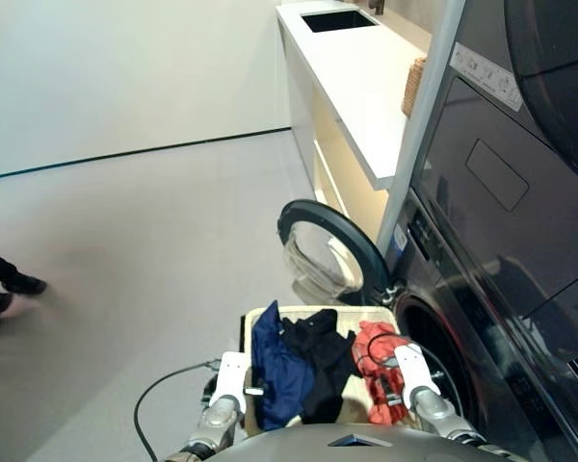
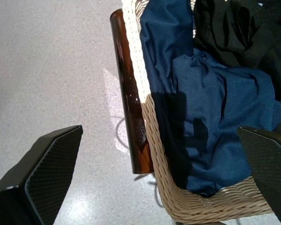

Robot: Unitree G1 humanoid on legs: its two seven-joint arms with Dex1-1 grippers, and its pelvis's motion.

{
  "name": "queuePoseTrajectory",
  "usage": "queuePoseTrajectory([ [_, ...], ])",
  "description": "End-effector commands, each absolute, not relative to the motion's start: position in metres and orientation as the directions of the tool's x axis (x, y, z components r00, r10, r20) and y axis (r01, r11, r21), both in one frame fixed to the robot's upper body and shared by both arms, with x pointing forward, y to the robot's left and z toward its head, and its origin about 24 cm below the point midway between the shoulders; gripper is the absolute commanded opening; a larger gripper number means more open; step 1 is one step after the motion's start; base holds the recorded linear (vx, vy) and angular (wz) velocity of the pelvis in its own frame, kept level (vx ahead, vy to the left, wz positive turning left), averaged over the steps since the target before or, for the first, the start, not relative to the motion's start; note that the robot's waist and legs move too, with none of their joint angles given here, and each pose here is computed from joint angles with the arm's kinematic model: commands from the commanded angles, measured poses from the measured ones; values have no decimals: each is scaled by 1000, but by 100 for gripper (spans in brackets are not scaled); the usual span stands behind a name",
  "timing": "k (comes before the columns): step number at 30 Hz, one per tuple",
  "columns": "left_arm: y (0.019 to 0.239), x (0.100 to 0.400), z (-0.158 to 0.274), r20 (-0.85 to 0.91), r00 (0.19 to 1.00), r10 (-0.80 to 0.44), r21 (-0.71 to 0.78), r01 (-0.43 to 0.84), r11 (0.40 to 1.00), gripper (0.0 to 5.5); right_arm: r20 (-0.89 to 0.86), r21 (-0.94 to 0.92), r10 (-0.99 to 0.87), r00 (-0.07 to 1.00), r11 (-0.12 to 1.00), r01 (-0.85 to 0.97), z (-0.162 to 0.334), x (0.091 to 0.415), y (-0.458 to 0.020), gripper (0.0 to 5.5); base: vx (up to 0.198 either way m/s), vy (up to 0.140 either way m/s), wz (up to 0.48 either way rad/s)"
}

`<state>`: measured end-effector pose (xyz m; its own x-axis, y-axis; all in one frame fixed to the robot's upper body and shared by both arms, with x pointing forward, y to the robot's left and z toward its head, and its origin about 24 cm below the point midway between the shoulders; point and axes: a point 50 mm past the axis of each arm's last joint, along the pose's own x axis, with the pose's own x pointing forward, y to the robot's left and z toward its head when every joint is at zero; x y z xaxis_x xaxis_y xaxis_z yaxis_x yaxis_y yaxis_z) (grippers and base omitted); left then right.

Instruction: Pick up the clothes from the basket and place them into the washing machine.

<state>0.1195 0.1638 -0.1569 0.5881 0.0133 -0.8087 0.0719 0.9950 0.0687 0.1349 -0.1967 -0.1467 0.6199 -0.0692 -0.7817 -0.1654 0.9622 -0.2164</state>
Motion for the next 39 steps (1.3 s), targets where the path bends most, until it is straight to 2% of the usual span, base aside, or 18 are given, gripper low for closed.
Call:
queuePoseTrajectory([
  [1,175,145,-148,-767,640,36,94,57,994,550,-723,-171,-12,691,972,-162,-137,168,-173,550,0,0,0],
  [30,174,138,-153,-794,606,42,83,41,996,550,-730,-168,-9,683,971,-168,-138,166,-172,550,0,0,0],
  [39,172,148,-150,-790,613,-6,164,220,962,550,-703,-192,29,710,955,-228,-131,181,-168,550,0,0,0],
])
